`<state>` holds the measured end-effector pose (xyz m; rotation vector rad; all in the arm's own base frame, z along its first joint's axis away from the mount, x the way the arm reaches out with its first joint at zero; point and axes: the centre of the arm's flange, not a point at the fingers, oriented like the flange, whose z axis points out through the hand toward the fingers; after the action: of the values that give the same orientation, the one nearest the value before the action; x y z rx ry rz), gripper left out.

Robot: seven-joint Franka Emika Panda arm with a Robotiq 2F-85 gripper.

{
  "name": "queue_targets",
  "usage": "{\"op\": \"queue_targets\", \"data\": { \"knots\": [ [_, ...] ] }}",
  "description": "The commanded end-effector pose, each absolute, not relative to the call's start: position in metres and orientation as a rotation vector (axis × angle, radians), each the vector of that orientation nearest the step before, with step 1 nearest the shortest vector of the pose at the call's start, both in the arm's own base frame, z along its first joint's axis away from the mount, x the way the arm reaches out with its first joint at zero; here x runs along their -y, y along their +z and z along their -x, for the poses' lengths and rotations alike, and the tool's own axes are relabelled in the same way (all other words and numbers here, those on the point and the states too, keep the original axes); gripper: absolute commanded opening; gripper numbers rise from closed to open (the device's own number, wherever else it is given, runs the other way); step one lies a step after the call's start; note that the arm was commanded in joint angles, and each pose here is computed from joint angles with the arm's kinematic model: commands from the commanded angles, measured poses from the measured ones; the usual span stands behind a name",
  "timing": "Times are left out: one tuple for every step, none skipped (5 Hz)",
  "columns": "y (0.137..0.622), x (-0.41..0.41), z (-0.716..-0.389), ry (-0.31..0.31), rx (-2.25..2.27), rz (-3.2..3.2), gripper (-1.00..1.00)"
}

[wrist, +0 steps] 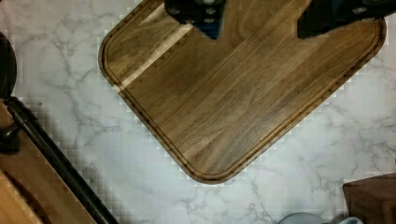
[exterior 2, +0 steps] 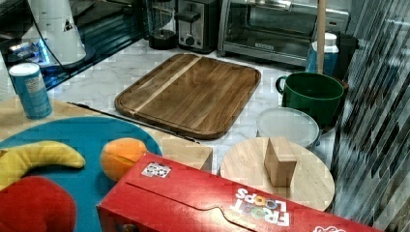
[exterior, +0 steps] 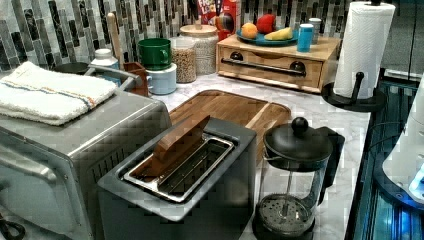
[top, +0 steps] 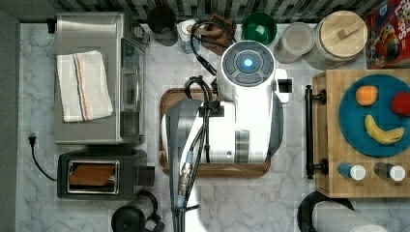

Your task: Open the drawer.

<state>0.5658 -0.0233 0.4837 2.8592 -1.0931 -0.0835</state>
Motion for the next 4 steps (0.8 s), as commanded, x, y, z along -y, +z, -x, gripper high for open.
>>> {"op": "queue_targets", "data": {
  "knots": [
    [0.481,0.023,-0.567,-0.09,1.089,-2.859,1.0],
    [0.474,0.029,-0.568,-0.077,1.043,-2.871,1.0],
    [0.438,0.04,-0.551,-0.025,0.845,-2.933,1.0],
    [0.43,0.063,-0.542,-0.047,0.69,-2.985,1.0]
  ]
}}
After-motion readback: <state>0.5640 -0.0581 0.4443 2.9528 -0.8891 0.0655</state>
